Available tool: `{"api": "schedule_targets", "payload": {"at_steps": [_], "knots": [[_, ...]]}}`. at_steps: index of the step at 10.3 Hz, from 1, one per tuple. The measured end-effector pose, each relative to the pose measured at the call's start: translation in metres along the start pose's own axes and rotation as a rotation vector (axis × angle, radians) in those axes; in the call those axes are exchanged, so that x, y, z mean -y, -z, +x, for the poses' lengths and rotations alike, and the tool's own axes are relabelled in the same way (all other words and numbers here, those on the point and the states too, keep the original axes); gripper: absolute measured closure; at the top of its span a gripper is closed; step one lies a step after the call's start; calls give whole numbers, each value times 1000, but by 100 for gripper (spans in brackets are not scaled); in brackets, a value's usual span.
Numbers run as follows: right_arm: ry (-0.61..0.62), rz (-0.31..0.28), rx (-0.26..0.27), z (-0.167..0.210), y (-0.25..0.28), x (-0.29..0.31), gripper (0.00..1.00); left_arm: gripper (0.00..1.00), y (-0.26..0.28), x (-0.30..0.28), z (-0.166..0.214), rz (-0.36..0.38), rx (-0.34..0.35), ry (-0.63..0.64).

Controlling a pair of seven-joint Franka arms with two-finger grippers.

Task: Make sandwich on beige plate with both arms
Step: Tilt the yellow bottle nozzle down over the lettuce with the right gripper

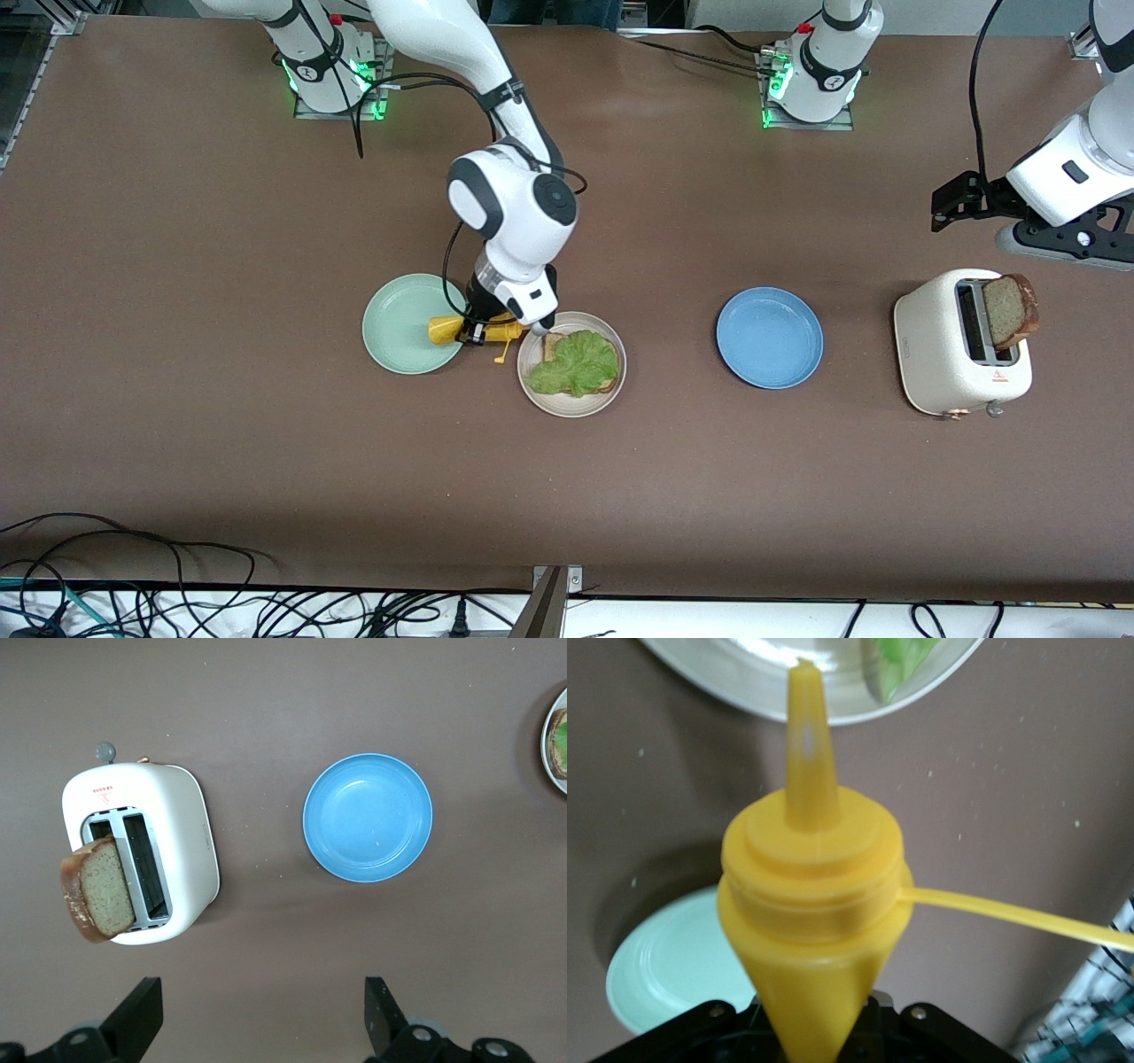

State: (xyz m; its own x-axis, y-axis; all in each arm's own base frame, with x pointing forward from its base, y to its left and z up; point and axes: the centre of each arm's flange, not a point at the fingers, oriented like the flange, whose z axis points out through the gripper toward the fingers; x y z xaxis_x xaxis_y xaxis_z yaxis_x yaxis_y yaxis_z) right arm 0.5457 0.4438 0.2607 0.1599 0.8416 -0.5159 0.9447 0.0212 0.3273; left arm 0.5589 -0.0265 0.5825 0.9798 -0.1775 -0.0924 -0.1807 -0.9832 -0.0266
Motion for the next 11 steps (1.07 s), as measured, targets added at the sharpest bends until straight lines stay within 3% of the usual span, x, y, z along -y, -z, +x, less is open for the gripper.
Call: {"api": "schedule_targets", "payload": {"at_steps": [2, 4, 7, 11], "knots": [[18, -47, 154, 8, 6, 8, 83, 0, 0, 0, 0, 0, 0, 0], [39, -102, 270, 16, 14, 11, 83, 0, 0, 0, 0, 0, 0, 0], [30, -199, 371, 30, 21, 25, 83, 0, 0, 0, 0, 0, 0, 0], [27, -278, 447, 56, 6, 56, 83, 0, 0, 0, 0, 0, 0, 0]]}}
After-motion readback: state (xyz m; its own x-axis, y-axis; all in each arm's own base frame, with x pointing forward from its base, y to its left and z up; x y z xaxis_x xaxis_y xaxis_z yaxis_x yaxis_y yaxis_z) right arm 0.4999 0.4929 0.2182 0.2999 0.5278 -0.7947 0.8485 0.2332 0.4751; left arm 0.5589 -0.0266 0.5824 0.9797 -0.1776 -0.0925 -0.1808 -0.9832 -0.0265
